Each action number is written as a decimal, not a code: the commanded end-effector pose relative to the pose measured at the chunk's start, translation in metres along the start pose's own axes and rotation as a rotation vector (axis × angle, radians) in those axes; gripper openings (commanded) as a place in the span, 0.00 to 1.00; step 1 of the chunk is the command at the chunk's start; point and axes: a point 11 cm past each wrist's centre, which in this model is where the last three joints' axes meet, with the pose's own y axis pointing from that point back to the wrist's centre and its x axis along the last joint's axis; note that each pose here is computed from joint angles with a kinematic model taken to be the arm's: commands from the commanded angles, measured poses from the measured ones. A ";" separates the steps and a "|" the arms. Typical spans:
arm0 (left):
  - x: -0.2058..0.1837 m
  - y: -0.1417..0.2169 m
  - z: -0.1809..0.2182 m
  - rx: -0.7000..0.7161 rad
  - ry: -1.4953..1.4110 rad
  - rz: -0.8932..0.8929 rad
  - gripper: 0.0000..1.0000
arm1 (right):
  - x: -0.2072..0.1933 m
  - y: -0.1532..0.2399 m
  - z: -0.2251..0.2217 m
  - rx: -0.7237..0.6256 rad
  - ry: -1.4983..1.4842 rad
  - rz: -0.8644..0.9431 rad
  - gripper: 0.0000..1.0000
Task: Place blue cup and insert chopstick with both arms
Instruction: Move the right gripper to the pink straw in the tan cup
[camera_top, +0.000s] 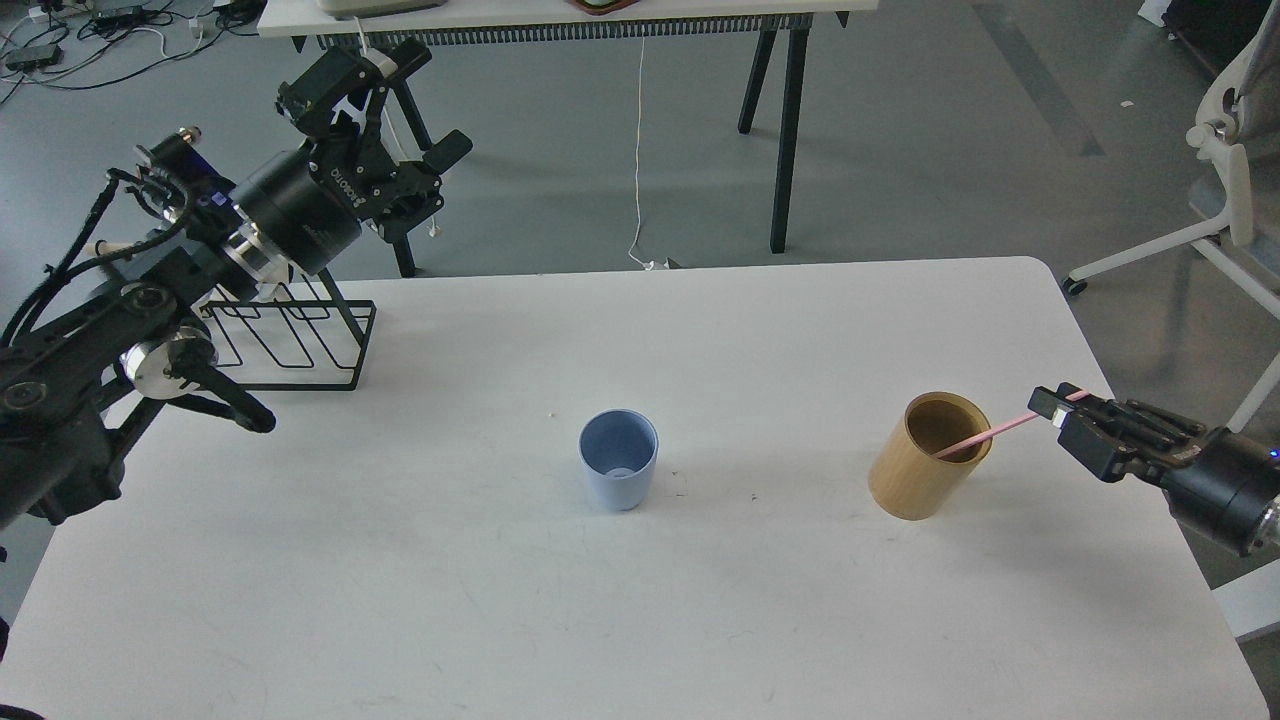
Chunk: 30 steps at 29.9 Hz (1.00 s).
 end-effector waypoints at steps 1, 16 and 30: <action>0.000 0.000 -0.001 0.002 0.001 0.000 0.99 | 0.003 0.000 0.000 0.000 0.003 0.007 0.14; -0.001 0.004 -0.006 0.011 0.011 0.004 0.99 | 0.008 -0.002 0.000 0.002 0.005 0.019 0.00; -0.002 0.010 -0.014 0.026 0.022 0.013 0.99 | 0.026 -0.009 -0.004 0.015 0.000 0.072 0.00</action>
